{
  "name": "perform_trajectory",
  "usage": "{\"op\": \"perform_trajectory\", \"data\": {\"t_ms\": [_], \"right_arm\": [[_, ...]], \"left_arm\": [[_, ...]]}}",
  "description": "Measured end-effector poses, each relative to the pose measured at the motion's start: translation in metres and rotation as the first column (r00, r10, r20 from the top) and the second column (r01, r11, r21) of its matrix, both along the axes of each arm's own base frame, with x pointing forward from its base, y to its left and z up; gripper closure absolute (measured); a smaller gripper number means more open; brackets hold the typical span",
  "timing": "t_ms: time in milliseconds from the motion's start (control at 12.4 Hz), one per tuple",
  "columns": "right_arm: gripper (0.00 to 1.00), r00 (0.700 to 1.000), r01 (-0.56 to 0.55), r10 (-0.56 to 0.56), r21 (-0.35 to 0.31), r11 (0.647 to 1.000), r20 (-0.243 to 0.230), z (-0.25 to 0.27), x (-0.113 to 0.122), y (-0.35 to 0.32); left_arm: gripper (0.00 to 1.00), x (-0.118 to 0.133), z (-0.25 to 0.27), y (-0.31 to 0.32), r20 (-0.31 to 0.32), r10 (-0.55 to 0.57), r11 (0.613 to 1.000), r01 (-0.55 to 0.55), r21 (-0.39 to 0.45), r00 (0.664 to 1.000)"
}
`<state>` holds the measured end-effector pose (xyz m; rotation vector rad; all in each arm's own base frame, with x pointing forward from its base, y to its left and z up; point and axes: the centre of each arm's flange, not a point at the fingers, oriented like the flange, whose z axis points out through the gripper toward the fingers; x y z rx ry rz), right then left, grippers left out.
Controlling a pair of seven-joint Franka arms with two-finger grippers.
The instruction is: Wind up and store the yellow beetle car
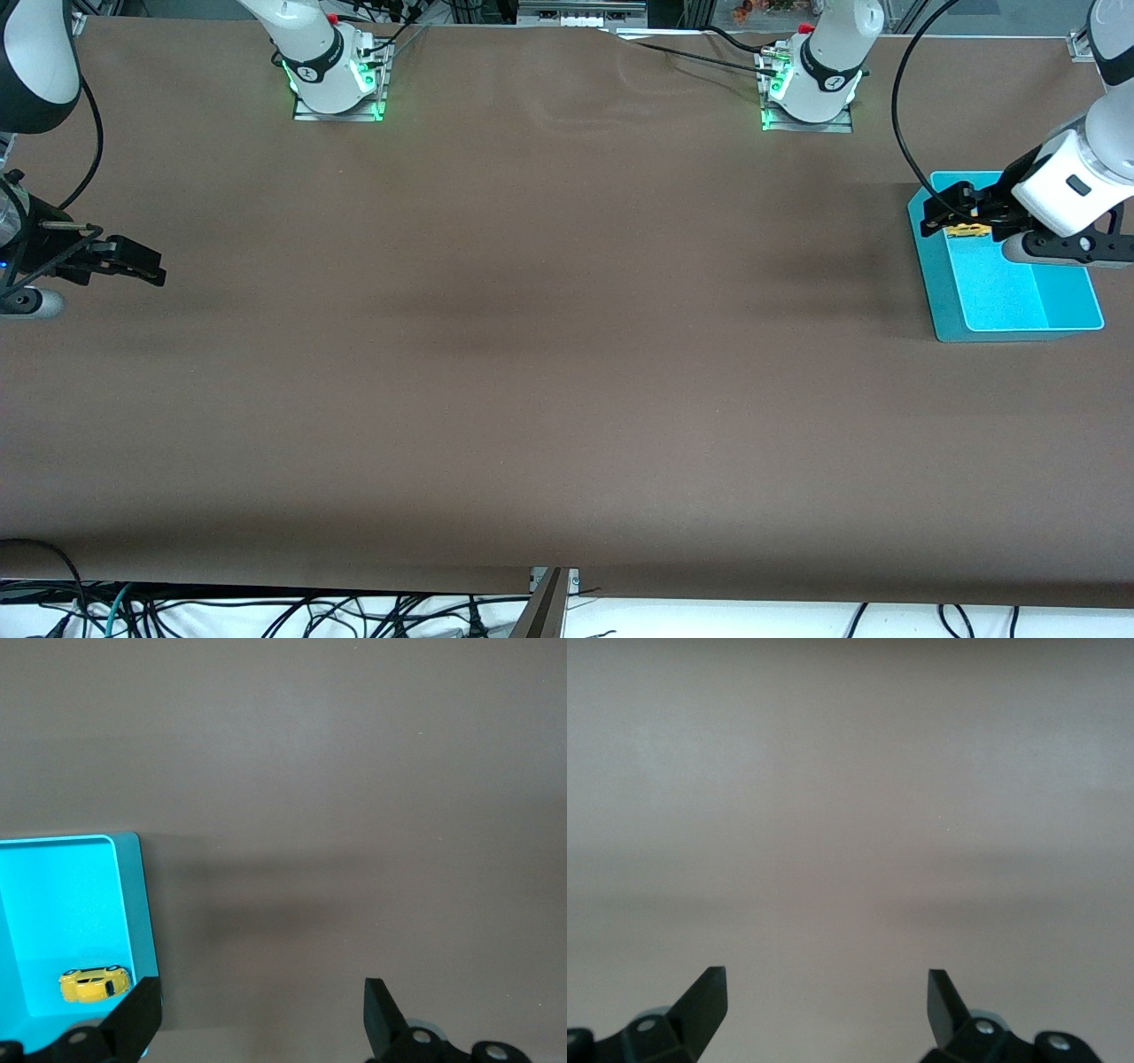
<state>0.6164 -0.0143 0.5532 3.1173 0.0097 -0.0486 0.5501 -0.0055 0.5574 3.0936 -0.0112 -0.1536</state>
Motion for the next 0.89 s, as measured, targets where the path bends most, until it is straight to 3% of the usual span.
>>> {"op": "perform_trajectory", "data": {"t_ms": [886], "right_arm": [[0.00, 1.000, 0.000, 0.000, 0.000, 1.000, 0.001, 0.000, 0.000, 0.000]], "left_arm": [[0.00, 0.000, 0.006, -0.020, 0.008, 0.079, 0.997, -0.079, 0.014, 0.997]]}}
